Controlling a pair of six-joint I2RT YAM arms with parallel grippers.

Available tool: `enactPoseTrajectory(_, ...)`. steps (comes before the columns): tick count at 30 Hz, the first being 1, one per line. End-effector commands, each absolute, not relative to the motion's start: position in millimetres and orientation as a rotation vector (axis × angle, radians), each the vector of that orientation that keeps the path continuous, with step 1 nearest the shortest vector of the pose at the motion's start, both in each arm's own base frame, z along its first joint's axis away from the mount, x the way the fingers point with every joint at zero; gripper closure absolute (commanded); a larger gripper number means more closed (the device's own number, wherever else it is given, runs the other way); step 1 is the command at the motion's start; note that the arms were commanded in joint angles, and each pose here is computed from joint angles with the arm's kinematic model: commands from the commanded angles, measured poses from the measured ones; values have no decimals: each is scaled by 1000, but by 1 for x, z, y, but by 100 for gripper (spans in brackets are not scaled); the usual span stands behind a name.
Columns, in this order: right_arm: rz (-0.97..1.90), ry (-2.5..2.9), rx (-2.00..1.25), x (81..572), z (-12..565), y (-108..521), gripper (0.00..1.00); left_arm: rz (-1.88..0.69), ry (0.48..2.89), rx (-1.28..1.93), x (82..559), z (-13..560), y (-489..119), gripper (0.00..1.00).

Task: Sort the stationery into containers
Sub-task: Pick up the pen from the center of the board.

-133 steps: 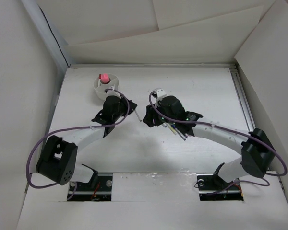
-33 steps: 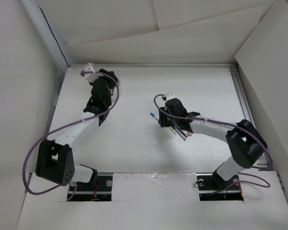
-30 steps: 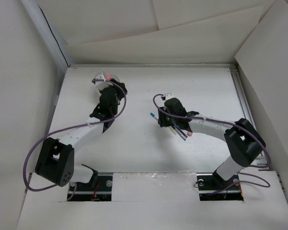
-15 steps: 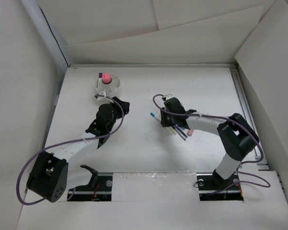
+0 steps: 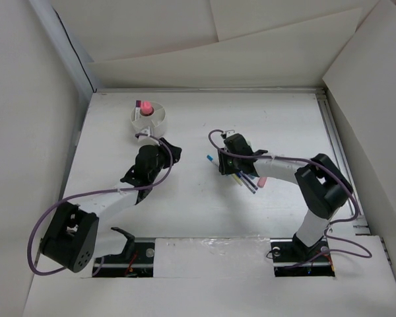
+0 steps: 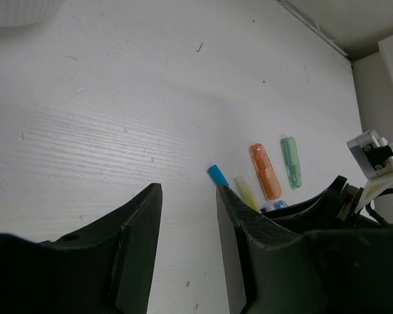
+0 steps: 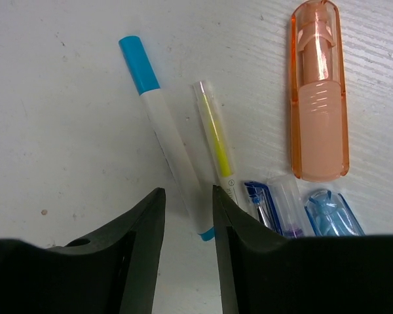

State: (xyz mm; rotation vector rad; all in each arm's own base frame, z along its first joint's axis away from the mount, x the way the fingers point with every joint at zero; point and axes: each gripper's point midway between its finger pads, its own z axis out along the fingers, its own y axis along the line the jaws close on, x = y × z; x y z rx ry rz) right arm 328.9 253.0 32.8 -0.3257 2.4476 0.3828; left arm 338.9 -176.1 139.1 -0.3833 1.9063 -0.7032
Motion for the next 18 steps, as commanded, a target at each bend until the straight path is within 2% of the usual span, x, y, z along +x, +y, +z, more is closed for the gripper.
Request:
enactPoseTrajectory(1,408,2428,-335,336,40,264,59,-758,1869,-366,343,153,-184,65)
enactPoseTrajectory(3,404,2425,-346,338,39,266,64,-767,1873,-359,344,154,-187,64)
enactPoseTrajectory(10,408,2445,-366,334,33,270,65,-817,1864,-339,344,164,-195,63)
enactPoseTrajectory(13,408,2445,-366,336,32,271,75,-844,1871,-333,343,167,-199,59)
enactPoseTrajectory(14,418,2444,-392,333,32,275,82,-844,1871,-333,343,167,-199,58)
enactPoseTrajectory(18,423,2435,-391,333,36,276,93,-849,1880,-328,341,169,-200,58)
